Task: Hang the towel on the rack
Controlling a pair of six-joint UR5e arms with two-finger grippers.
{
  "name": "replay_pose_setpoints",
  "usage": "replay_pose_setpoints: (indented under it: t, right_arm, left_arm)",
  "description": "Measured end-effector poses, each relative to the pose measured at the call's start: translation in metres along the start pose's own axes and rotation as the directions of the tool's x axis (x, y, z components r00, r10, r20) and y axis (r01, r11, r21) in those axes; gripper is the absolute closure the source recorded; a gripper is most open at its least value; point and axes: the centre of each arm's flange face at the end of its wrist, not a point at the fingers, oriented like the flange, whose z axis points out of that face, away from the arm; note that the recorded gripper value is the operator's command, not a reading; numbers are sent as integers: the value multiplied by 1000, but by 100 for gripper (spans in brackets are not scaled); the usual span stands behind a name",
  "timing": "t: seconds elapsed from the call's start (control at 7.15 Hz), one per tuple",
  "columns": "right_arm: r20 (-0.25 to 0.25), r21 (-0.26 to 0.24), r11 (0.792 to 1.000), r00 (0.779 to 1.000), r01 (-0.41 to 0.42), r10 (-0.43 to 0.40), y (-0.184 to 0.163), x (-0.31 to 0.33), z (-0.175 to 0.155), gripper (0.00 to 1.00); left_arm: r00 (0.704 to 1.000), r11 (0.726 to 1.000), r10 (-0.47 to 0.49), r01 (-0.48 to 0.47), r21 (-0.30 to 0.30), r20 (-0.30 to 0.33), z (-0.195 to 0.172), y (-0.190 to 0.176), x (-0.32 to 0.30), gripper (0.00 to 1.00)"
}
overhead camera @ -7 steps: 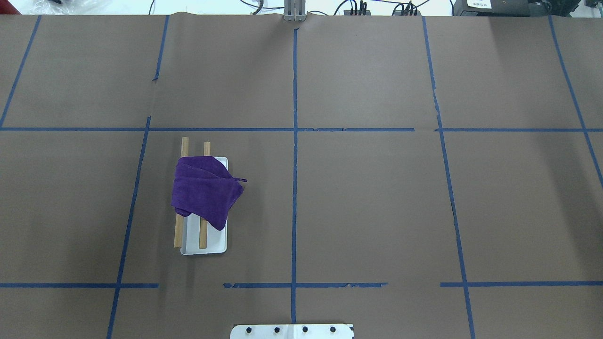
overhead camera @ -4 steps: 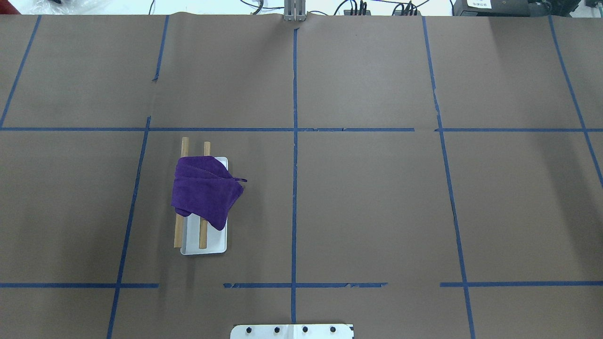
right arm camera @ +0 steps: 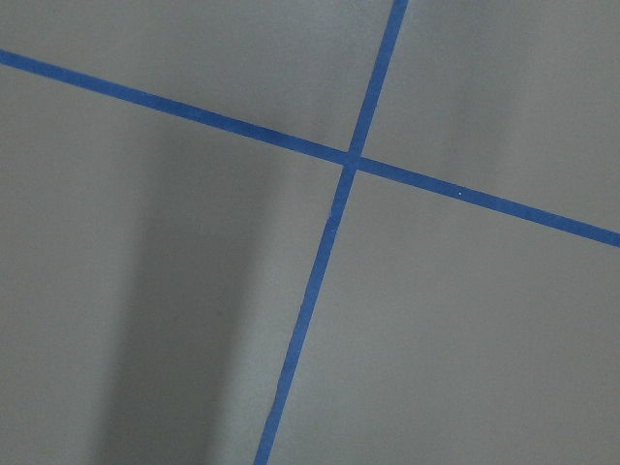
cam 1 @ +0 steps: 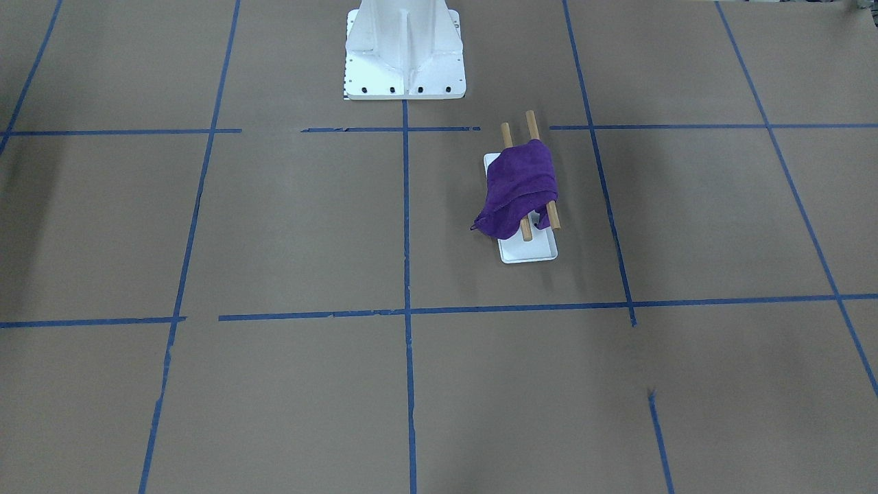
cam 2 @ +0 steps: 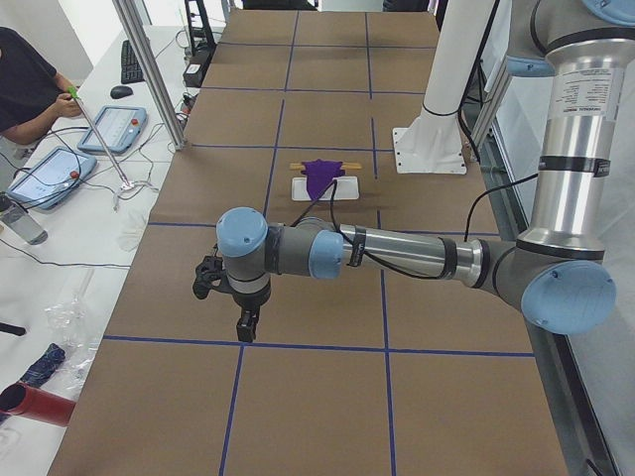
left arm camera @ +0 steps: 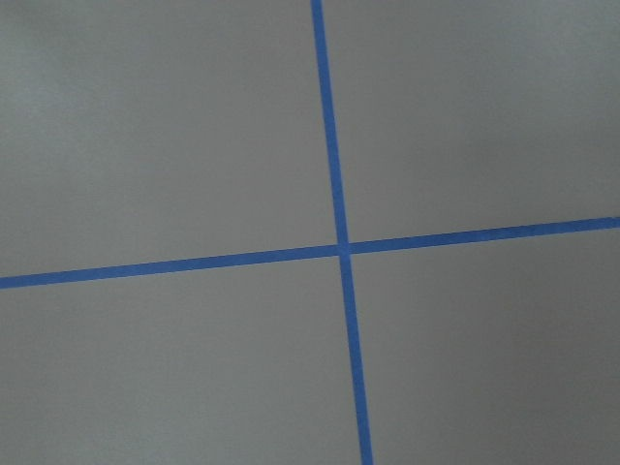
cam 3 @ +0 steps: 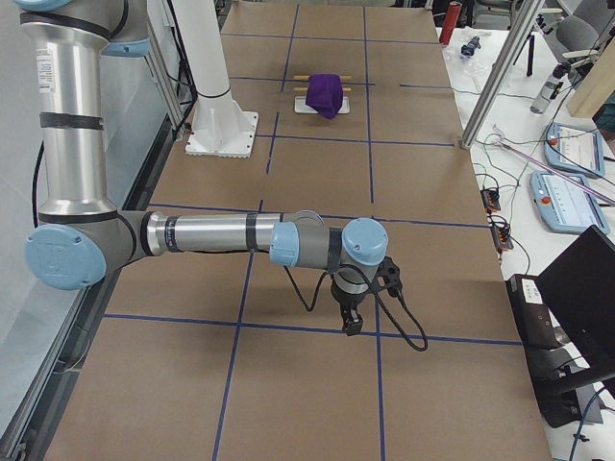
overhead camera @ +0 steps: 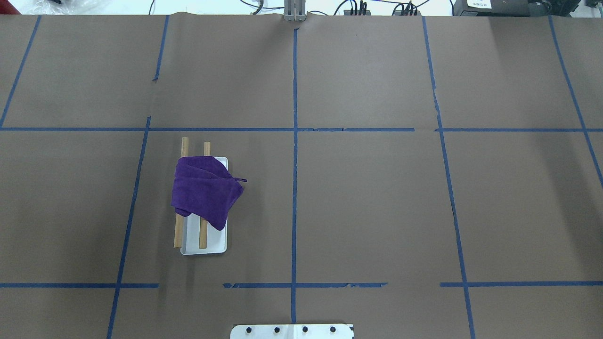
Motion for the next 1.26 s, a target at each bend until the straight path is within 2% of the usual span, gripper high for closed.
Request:
replay_pose_setpoints:
  t: [1.26]
  right_arm:
    - [14, 24, 1000, 1000, 15, -16, -2, -10, -8, 0]
  left_arm:
    - [1000, 999, 17, -17, 29, 1, -13, 4, 10, 0]
